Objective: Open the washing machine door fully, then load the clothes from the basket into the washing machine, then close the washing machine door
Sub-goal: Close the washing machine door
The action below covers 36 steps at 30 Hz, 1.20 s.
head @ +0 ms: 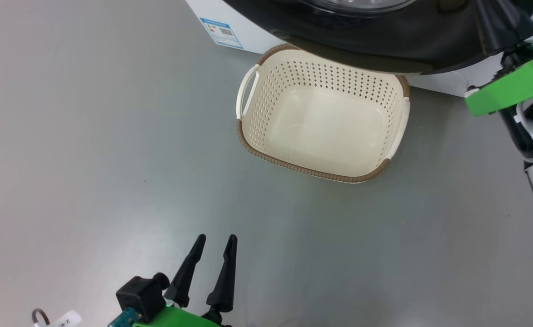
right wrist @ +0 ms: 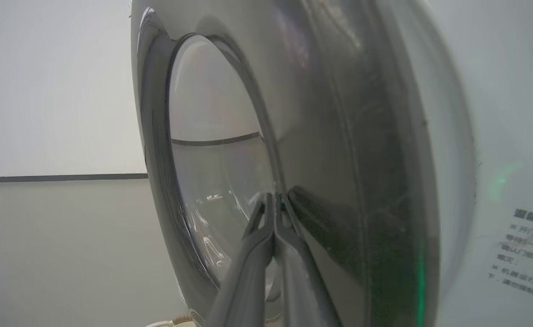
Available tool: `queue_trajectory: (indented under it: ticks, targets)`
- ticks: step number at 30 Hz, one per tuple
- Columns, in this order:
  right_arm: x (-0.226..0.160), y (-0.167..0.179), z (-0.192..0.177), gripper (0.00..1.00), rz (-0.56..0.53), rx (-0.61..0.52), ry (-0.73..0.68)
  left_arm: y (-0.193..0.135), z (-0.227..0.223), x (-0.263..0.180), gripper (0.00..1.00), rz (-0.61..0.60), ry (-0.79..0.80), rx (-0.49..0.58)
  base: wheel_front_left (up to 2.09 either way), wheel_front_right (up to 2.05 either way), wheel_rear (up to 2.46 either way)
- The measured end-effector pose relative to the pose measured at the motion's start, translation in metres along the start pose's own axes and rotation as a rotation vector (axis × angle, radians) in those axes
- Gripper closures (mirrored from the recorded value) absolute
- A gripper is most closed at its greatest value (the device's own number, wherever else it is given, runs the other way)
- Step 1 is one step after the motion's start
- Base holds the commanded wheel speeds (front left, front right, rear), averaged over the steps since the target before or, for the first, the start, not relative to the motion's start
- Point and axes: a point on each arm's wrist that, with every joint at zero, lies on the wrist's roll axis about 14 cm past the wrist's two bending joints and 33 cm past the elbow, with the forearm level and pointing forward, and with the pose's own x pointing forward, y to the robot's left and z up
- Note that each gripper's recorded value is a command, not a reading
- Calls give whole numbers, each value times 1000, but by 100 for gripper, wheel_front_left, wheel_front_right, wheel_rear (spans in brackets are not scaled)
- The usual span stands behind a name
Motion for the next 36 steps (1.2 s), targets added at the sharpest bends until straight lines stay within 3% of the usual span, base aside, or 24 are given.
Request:
queue_trajectory:
  ticks: [10,21,35,36]
  targets:
    - [18,-19,5,100,-11,-82,-4,1,2,-2,0,9,-5,3,0,0,0]
    - [36,-50,20,100,-42,-294,4,1,3,-4,0,12,-7,5,0,0,0]
    - [18,-44,38,100,-82,-247,-32,0,10,-1,0,2,-32,4,0,0,0]
    - [15,-38,38,85,-66,-240,-28,0,9,-1,0,3,-30,9,0,0,0]
